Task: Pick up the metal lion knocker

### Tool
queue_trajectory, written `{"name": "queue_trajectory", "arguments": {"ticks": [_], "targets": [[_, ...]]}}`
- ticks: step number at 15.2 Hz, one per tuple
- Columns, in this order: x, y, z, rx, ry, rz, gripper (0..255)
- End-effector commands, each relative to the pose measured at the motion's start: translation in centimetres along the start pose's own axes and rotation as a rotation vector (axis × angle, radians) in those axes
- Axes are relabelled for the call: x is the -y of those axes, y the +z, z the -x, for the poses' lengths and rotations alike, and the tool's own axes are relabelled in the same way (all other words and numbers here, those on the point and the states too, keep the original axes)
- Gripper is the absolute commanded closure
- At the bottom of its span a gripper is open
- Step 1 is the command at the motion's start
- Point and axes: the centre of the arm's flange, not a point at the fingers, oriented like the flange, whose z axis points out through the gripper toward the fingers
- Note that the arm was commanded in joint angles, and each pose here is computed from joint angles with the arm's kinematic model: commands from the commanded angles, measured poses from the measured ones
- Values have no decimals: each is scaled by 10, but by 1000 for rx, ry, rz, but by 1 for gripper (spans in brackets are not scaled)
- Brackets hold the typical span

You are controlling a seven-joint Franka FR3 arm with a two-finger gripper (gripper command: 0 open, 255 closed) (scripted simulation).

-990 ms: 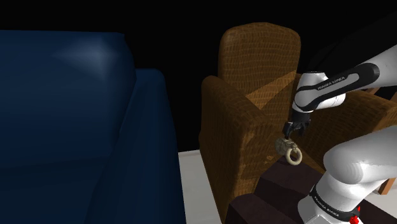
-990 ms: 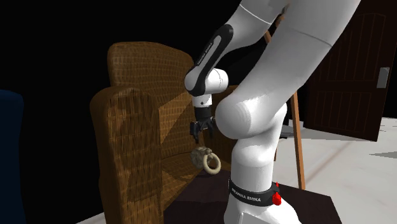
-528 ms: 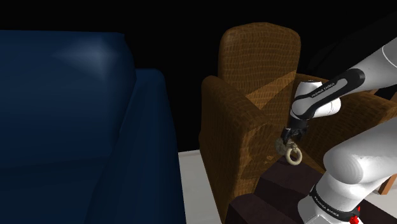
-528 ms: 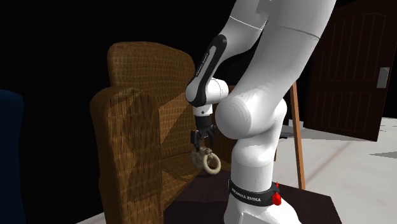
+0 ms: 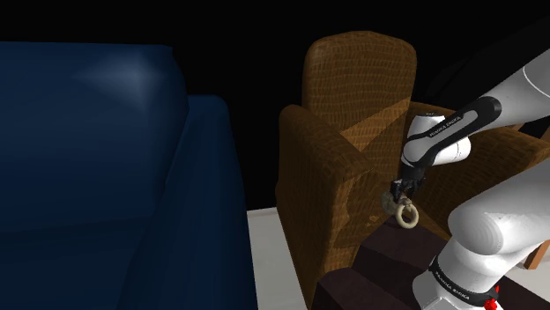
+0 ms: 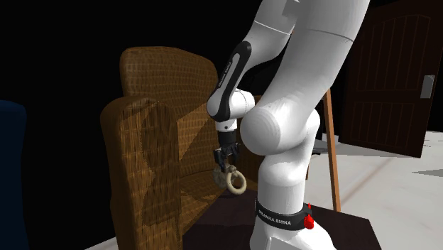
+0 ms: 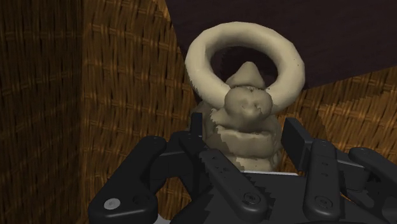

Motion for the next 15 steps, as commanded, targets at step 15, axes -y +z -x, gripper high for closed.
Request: {"name": "queue_trajectory", "arguments": {"ticks": [15], "targets": [[-2,-57,4,3,0,0,255]]}}
